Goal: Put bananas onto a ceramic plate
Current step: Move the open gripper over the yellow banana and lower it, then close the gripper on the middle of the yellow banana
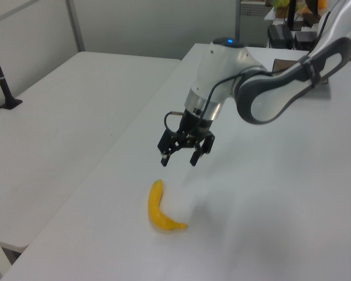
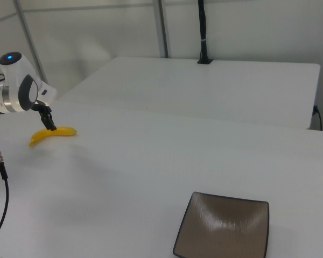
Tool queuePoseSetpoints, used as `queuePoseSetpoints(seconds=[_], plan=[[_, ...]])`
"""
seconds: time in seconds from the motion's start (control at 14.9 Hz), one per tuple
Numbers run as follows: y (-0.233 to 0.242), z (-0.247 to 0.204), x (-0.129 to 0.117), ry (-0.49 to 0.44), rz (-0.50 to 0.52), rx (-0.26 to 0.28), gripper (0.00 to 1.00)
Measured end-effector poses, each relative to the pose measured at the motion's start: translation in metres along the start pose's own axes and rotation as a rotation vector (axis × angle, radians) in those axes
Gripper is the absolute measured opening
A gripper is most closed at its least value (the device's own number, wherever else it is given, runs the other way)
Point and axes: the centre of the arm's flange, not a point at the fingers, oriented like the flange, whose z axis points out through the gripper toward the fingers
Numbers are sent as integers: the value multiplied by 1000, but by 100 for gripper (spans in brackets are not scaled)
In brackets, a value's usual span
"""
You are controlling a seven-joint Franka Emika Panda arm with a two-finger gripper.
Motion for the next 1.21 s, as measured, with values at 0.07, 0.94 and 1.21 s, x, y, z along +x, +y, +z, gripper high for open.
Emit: queuePoseSetpoints(seconds=[0.07,0.94,1.21], plan=[[-6,5,-6,10,23,13,100],[-30,98,-33,83,57,-2,100],[-33,118,-44,120,6,16,96]])
